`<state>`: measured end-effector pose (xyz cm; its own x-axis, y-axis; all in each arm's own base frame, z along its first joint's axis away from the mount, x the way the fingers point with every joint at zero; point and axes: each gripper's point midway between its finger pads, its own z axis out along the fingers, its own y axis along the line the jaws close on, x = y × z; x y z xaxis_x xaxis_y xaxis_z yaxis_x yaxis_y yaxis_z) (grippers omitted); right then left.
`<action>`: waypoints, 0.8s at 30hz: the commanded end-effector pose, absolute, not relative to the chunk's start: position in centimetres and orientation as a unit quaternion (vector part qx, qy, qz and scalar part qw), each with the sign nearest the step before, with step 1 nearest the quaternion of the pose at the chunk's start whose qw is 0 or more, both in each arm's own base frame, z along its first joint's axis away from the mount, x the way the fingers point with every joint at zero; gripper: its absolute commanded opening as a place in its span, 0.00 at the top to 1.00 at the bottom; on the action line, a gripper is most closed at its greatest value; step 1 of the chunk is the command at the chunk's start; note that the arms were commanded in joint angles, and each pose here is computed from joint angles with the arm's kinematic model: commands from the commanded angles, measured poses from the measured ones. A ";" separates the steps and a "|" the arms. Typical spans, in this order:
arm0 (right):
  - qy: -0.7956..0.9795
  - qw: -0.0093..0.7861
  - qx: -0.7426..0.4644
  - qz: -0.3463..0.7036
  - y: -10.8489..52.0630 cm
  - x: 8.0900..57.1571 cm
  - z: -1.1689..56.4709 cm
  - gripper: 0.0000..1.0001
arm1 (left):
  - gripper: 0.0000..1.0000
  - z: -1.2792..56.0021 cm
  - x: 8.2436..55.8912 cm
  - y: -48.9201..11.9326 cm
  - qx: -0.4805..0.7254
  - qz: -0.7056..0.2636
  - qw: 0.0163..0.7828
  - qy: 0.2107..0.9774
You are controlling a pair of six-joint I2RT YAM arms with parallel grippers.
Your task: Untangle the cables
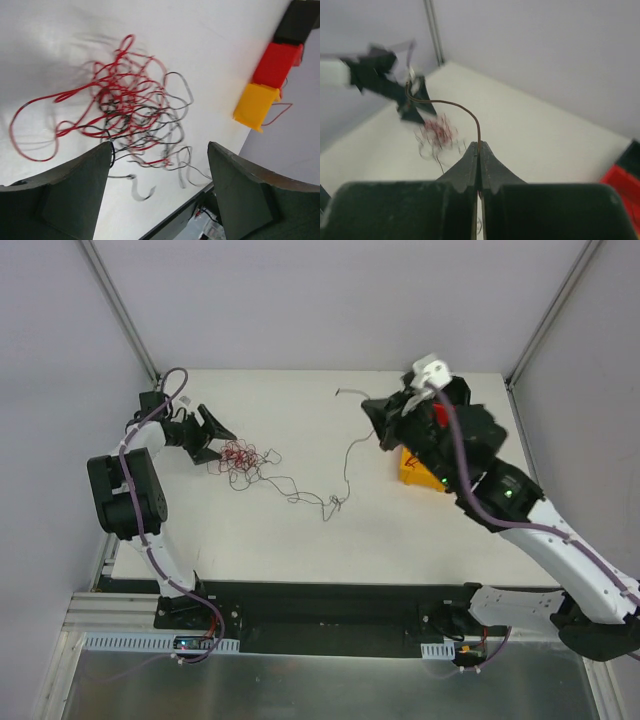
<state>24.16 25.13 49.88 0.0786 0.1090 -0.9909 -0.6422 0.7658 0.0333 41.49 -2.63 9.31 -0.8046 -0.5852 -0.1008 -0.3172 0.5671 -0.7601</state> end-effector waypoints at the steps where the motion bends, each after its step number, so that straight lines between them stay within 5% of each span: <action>1: 0.677 0.683 -0.161 0.221 21.8 24.5 43.6 1.00 | 0.21 14.3 41.9 -5.0 -0.207 -0.410 0.230 0.858; 5: 0.741 0.630 -0.148 0.180 19.4 23.7 35.4 1.00 | 0.17 15.3 41.3 -6.2 -0.199 -0.401 0.243 0.861; 10: 0.826 0.533 -0.102 0.150 16.8 21.9 23.0 0.97 | 0.35 15.7 39.9 -10.1 -0.139 -0.372 0.250 0.883; 15: 0.889 0.426 -0.034 0.161 14.0 19.9 16.0 0.94 | 0.36 17.1 38.0 -13.2 -0.056 -0.276 0.302 0.911; 21: 0.919 0.356 0.023 0.166 12.0 18.6 13.3 0.85 | 0.18 19.3 35.0 -18.5 -0.009 -0.342 0.272 0.899; 24: 0.933 0.332 0.005 0.137 11.0 18.3 13.6 0.60 | 0.07 19.6 34.2 -17.6 -0.007 -0.324 0.279 0.904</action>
